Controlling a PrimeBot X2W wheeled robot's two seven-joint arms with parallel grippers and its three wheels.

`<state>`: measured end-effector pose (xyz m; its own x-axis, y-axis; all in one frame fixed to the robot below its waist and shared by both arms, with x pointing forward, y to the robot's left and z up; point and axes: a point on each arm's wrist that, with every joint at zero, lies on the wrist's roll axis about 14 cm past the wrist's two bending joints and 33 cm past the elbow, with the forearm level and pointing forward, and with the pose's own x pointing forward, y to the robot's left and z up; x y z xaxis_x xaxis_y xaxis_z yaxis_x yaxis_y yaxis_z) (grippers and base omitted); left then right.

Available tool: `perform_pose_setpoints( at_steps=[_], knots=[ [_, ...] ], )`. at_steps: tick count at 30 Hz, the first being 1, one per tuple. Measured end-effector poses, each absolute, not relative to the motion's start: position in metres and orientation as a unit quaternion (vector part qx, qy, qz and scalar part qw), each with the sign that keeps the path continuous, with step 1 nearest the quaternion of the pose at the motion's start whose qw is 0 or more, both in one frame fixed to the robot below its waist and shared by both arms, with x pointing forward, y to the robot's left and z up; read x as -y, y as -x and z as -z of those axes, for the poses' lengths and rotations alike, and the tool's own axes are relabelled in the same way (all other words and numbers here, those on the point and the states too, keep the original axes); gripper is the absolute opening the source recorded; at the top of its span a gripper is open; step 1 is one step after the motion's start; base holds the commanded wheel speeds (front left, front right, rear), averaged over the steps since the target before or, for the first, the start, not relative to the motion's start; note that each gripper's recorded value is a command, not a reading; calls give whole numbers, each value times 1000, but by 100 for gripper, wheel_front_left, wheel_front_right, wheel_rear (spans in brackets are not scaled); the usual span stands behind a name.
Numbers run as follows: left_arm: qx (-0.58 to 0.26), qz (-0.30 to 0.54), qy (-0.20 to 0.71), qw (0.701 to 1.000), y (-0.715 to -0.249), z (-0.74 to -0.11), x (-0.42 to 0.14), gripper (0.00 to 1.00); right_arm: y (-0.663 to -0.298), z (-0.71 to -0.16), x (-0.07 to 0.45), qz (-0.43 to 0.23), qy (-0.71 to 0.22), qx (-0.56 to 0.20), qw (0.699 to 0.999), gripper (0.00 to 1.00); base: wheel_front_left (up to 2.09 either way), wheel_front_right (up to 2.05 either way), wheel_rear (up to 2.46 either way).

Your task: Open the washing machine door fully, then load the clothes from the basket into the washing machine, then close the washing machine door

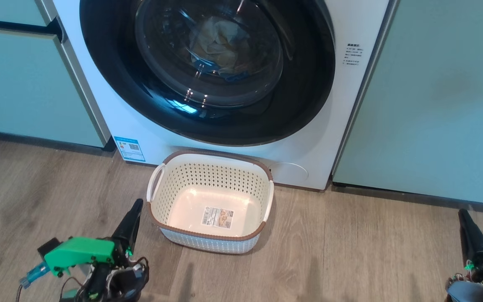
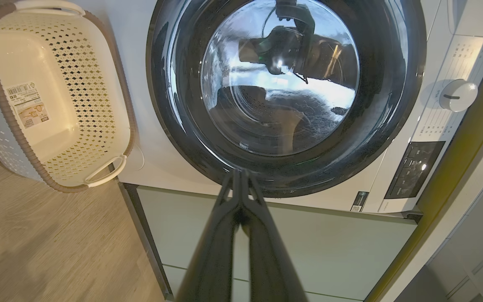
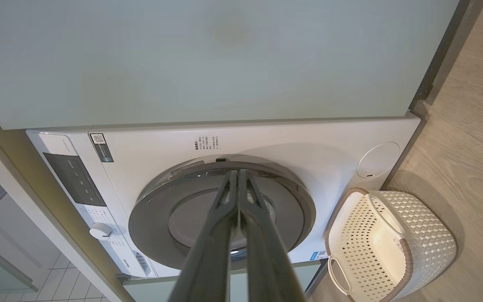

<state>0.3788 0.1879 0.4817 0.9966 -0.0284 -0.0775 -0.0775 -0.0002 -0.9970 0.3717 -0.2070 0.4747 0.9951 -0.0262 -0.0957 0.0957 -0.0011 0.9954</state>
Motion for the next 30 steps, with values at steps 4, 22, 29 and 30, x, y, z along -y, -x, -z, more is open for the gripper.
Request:
perform_pose_setpoints(
  at_steps=[4, 22, 29, 30],
  knots=[
    [-36, -18, 707, 706, -379, -482, -189, 0, -372, -475, 207, 43, -706, -25, 706, 0, 0, 0, 0],
    [-36, -19, 707, 706, -379, -482, -189, 0, -372, -475, 207, 43, -706, -25, 706, 0, 0, 0, 0],
    [-36, -19, 707, 706, -379, -482, -189, 0, -372, -475, 207, 43, -706, -25, 706, 0, 0, 0, 0],
    [-36, -19, 707, 706, -379, -482, -189, 0, -372, -475, 207, 43, -706, -25, 706, 0, 0, 0, 0]
  ],
)
